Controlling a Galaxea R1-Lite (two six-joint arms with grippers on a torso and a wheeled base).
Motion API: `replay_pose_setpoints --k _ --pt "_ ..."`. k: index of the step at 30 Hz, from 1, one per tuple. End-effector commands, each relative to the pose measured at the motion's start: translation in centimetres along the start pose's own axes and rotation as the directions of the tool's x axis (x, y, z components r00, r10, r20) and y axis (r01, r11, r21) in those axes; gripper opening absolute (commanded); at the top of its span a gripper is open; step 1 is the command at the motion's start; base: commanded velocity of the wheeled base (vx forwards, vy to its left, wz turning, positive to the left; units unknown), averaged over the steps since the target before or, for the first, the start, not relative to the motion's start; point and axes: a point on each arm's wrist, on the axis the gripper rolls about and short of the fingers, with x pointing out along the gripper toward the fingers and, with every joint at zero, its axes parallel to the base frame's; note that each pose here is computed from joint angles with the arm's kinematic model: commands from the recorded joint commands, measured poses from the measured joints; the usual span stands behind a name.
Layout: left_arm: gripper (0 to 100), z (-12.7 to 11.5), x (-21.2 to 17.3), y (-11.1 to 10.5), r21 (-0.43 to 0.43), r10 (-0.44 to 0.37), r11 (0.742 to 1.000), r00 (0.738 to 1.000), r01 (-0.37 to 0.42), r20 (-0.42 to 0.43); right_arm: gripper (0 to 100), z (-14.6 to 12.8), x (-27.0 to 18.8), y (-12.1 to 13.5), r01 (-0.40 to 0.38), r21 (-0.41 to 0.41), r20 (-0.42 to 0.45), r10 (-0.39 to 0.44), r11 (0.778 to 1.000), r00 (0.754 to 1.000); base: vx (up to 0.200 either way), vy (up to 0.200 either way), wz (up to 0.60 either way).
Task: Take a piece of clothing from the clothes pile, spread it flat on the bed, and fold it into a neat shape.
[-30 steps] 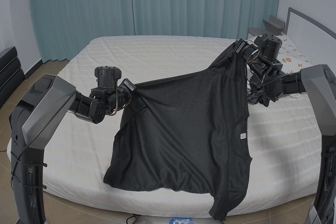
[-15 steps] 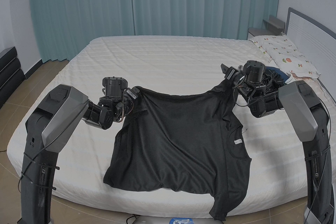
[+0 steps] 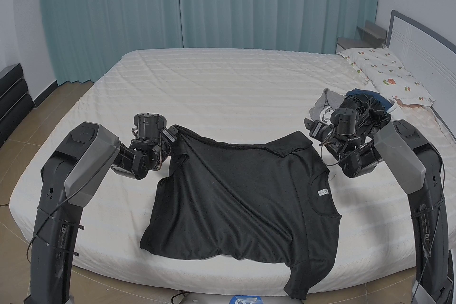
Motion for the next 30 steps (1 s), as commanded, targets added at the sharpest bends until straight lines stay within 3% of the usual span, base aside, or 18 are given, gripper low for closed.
replay_pose_setpoints --k 1,4,6,13,15,19,20,23,24,27,29,30 --pt "100 -0.5 0.2 0.7 0.076 0.030 0.997 1.000 -0.029 -0.006 100 -1.7 -0.8 -1.0 0.010 -0.035 -0.079 -0.013 0.999 0.997 0.000 0.000 0.00" --pt "100 0.1 -0.2 0.1 0.122 0.030 0.992 1.000 -0.029 -0.006 100 -1.9 -1.0 -1.3 0.014 -0.040 -0.097 -0.018 0.999 0.995 0.000 0.000 0.00" --pt "100 1.2 -0.7 -0.7 0.108 0.012 0.994 1.000 -0.013 0.011 100 -2.2 -1.1 -1.7 0.015 -0.040 -0.110 -0.019 0.999 0.994 0.000 0.000 0.00" --pt "100 1.9 -0.9 -0.3 0.109 0.025 0.994 1.000 -0.024 -0.006 100 -3.0 -1.5 -2.6 0.020 -0.037 -0.142 -0.025 0.999 0.990 0.000 0.000 0.00" --pt "100 2.3 -1.1 -0.2 0.107 0.025 0.994 0.999 -0.022 -0.027 100 -3.0 -1.6 -2.7 0.020 -0.037 -0.143 -0.025 0.999 0.989 0.000 0.000 0.00" --pt "100 2.0 -2.3 0.2 0.089 0.037 0.996 0.983 -0.021 -0.178 100 -3.3 -1.5 -3.3 0.015 -0.023 -0.159 -0.019 1.000 0.987 0.000 0.000 0.00" --pt "100 2.0 -2.4 0.2 0.087 0.035 0.996 0.983 -0.019 -0.182 100 -3.2 -1.5 -3.3 0.015 -0.023 -0.159 -0.019 1.000 0.987 0.000 0.000 0.00" --pt "100 2.5 -2.9 -0.3 0.030 -0.014 0.999 0.972 0.022 -0.233 100 -4.0 -1.8 -3.7 0.021 -0.027 -0.178 -0.025 0.999 0.984 0.000 0.000 0.00" --pt "100 3.3 -3.1 -0.3 -0.025 -0.036 0.999 0.964 0.031 -0.264 100 -4.1 -1.9 -4.0 0.019 -0.025 -0.175 -0.024 0.999 0.984 0.000 0.000 0.00" --pt "100 3.9 -3.1 -0.6 -0.108 -0.056 0.994 0.953 0.025 -0.297 100 -4.1 -1.9 -4.0 0.008 -0.021 -0.178 -0.011 1.000 0.984 0.000 0.000 0.00" --pt "100 3.9 -3.1 -0.6 -0.108 -0.056 0.994 0.953 0.025 -0.297 100 -4.1 -1.9 -4.0 0.008 -0.021 -0.178 -0.011 1.000 0.984 0.000 0.000 0.00" --pt "100 4.0 -3.1 -0.7 -0.167 -0.063 0.986 0.948 0.010 -0.311 100 -4.2 -1.9 -4.0 0.002 -0.020 -0.181 -0.006 1.000 0.984 0.000 0.000 0.00"
